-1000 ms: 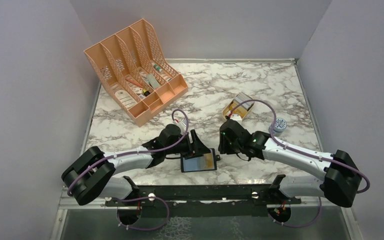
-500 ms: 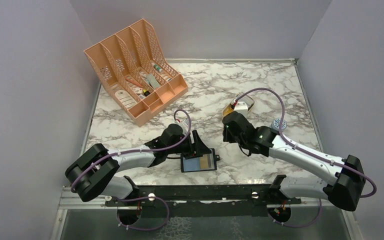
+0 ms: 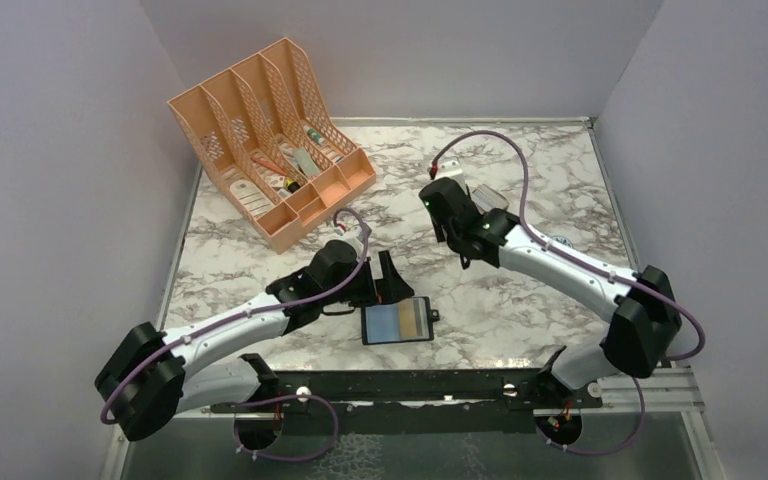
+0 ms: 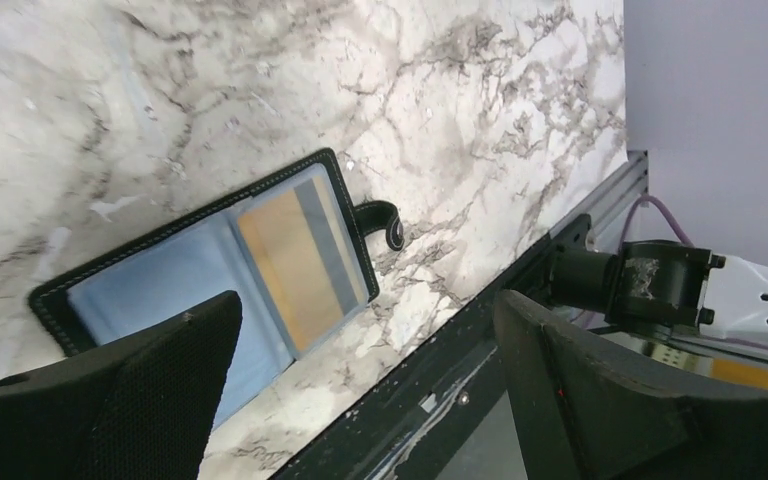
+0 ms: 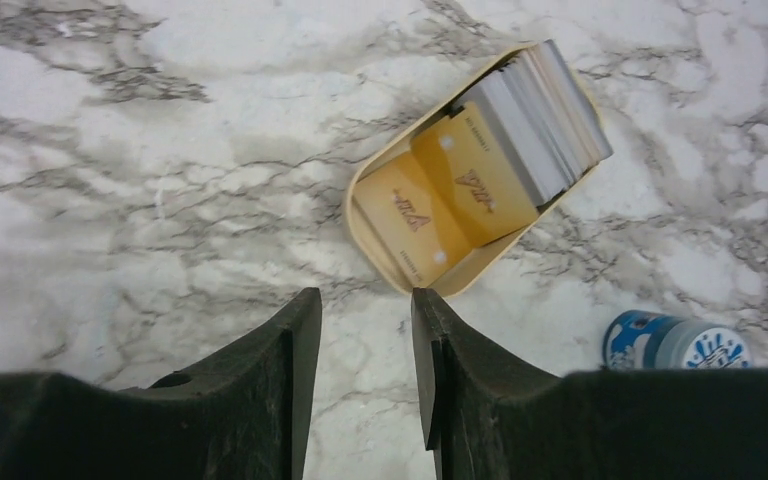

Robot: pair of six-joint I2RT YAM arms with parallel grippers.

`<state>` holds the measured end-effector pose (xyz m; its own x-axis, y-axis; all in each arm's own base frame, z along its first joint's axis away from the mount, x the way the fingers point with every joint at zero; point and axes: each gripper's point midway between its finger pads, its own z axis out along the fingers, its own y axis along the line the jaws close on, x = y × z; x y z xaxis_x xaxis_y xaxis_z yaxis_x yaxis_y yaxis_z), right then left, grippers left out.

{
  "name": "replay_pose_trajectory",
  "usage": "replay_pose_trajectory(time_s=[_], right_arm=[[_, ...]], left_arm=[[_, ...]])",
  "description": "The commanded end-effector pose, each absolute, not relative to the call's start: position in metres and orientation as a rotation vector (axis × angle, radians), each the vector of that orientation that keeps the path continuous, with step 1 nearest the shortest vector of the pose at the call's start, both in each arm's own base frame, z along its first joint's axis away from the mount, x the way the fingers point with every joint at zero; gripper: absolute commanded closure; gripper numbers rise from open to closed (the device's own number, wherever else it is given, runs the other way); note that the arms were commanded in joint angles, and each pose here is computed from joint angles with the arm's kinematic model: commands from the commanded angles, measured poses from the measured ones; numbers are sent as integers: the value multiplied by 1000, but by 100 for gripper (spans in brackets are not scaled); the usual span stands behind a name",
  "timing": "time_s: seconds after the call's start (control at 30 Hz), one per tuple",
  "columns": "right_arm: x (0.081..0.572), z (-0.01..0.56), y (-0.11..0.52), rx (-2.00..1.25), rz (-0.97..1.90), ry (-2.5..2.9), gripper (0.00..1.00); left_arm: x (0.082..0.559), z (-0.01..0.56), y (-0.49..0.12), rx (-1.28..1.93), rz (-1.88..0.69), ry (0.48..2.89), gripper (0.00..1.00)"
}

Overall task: Put the credit cards into the card holder
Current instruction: Turn over the card slot in the card holder, then pick up the credit card from the storage box.

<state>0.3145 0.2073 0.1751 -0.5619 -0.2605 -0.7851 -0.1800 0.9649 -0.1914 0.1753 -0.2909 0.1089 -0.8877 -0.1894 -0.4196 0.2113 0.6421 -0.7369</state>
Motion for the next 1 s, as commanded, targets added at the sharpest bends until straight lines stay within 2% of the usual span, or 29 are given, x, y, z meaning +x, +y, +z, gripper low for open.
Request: replay_pose_trajectory(time_s=[0.0,0.13,0.27,0.4,0.8,0.97], right_arm=[[359,177,179,-330,-336,2151,60],[387,154,155,-364,-418,2228,56],[403,125,132,-424,-575,2292,42],[414,109,115,-438,-633,2334,35],[429,78,100,-535,-813,2338,33],[431,81,88,-493,-925,2306,37]], left_arm=[[183,123,-260,100,-915,2379,1],[186,143,-239,153,-796,2345,1],[189,161,-219,189,-687,2299,1],[190,172,-208,201,-649,2255,1],[188,186,-195,181,-642,2193,1],[188,188,-191,164,-640,2180,1]])
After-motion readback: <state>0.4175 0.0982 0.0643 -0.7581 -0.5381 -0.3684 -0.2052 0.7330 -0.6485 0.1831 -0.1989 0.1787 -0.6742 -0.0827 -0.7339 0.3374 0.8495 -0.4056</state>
